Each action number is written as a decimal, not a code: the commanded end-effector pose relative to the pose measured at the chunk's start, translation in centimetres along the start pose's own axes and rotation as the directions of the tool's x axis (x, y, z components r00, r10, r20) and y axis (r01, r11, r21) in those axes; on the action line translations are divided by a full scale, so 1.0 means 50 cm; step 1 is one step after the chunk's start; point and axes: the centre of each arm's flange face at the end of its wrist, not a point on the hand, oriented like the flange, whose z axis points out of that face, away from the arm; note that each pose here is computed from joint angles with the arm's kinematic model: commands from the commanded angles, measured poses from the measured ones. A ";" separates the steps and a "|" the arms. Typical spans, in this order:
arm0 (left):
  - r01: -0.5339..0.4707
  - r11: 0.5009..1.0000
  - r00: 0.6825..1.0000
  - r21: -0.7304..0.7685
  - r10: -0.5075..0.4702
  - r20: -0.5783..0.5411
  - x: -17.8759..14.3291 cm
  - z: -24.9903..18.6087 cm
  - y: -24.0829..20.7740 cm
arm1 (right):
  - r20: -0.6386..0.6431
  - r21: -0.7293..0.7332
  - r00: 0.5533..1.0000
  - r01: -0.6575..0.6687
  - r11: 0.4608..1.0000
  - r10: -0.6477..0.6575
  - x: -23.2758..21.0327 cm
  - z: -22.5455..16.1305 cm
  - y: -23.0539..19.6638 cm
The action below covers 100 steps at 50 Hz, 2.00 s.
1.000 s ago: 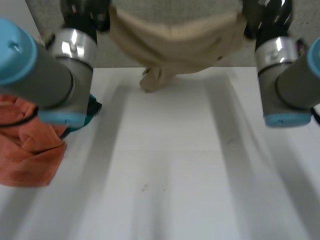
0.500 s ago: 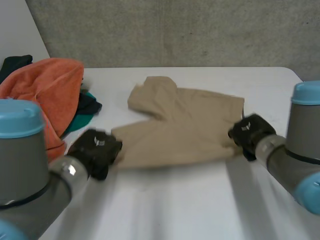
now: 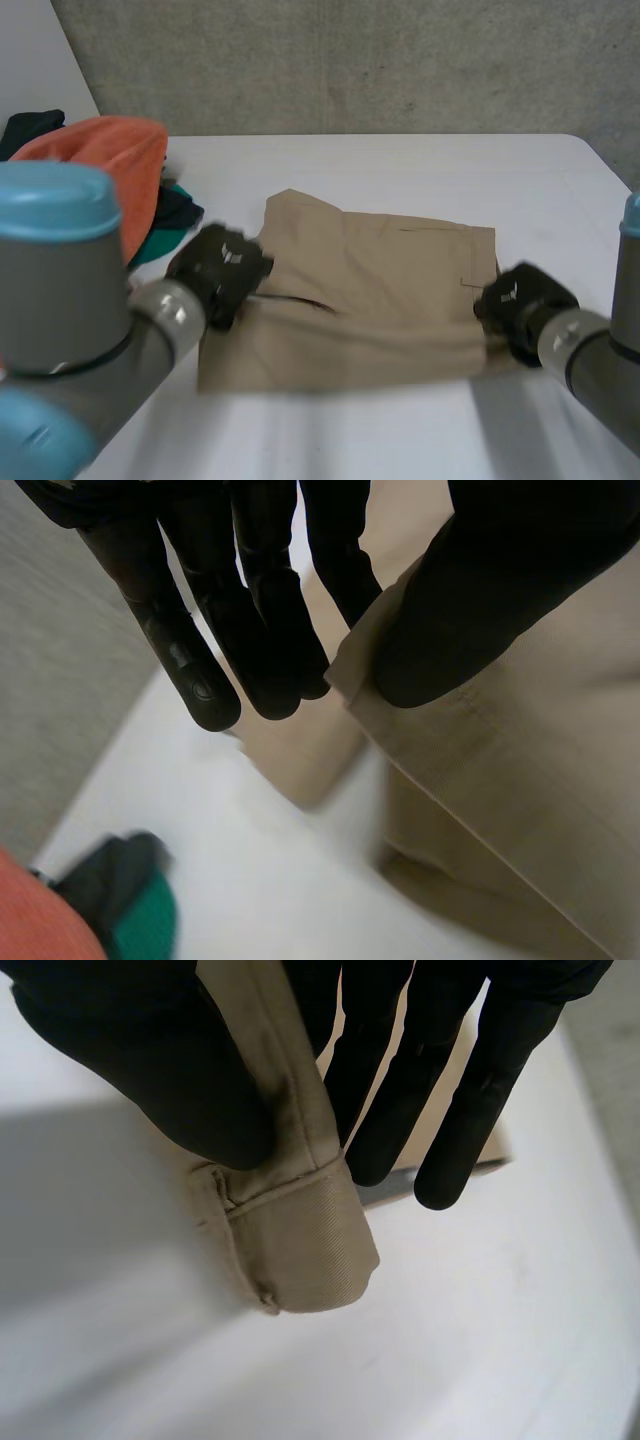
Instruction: Fold the laundry.
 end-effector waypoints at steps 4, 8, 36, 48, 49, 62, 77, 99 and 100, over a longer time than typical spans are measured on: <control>-0.022 0.958 0.957 0.286 -0.063 0.284 -0.090 0.275 -0.028 | -0.294 0.244 0.952 -0.010 0.970 0.084 0.083 0.157 -0.072; -0.061 0.923 0.925 0.381 -0.091 0.368 -0.112 0.350 -0.030 | -0.356 0.290 0.929 0.006 0.957 0.102 0.098 0.226 -0.088; 0.024 0.899 0.943 0.438 -0.166 0.290 -0.046 0.267 -0.031 | -0.113 0.152 0.871 -0.459 0.875 0.477 0.114 0.205 0.012; 0.162 0.890 0.941 0.426 -0.269 0.205 -0.026 0.207 -0.013 | -0.082 0.125 0.861 -0.490 0.863 0.501 0.068 0.239 0.067; 0.164 0.890 0.941 0.425 -0.271 0.205 -0.026 0.207 -0.012 | -0.082 0.130 0.862 -0.489 0.862 0.501 0.066 0.245 0.069; 0.164 0.880 0.937 0.446 -0.280 0.209 -0.038 0.186 -0.030 | -0.234 0.121 0.830 -0.493 0.862 0.507 0.164 0.222 0.136; 0.185 0.858 0.924 0.479 -0.318 0.213 -0.061 0.140 -0.047 | -0.302 0.375 0.943 -0.016 0.927 0.139 0.145 0.153 -0.065; 0.211 0.819 0.888 0.534 -0.389 0.245 -0.099 0.111 -0.079 | 0.138 0.649 0.975 -0.221 0.728 0.172 -0.149 0.122 -0.246; 0.209 0.816 0.886 0.539 -0.391 0.248 -0.103 0.110 -0.083 | 0.165 0.642 0.960 -0.280 0.714 0.228 -0.133 0.110 -0.249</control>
